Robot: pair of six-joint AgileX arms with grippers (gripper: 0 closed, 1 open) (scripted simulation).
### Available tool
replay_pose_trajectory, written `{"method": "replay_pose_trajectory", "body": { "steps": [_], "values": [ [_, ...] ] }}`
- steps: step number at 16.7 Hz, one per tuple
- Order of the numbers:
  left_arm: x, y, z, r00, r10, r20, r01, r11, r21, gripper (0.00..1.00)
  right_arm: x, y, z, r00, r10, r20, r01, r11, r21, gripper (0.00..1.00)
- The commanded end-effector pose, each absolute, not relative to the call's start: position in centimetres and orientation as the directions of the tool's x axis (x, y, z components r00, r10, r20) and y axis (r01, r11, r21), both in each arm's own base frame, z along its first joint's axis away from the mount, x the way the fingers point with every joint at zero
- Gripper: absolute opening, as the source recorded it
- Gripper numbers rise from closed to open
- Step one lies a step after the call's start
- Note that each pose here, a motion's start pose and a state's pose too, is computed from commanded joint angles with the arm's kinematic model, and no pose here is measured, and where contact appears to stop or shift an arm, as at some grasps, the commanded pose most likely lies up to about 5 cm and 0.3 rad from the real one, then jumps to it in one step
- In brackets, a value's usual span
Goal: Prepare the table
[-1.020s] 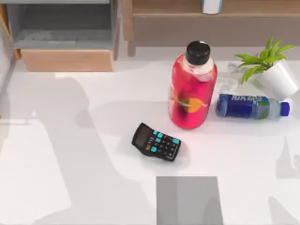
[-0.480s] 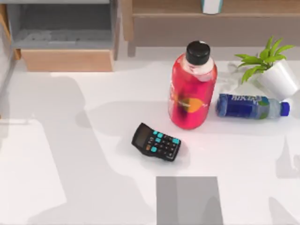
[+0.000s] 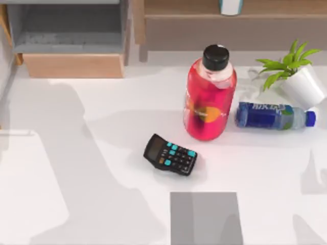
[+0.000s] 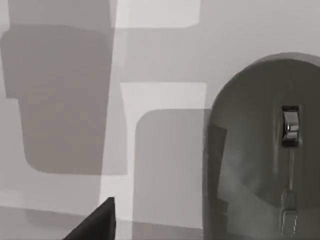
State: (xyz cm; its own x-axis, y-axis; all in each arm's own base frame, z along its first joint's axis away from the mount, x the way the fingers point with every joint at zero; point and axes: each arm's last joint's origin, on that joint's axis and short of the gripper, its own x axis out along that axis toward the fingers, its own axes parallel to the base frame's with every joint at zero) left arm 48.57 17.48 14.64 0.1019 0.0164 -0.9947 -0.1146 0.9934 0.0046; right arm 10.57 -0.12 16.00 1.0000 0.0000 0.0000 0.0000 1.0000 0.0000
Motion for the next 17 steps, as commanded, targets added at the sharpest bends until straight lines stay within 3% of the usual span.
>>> {"method": "replay_pose_trajectory", "body": {
  "steps": [8, 17],
  "values": [
    [48.9, 17.1, 13.4, 0.102, 0.015, -0.995, -0.112, 0.994, 0.004, 1.0, 10.6, -0.1, 16.0, 1.0, 0.0, 0.0, 0.0, 1.0, 0.0, 1.0],
    [48.9, 17.1, 13.4, 0.102, 0.015, -0.995, -0.112, 0.994, 0.004, 0.32, 10.6, -0.1, 16.0, 1.0, 0.0, 0.0, 0.0, 1.0, 0.0, 1.0]
  ]
}}
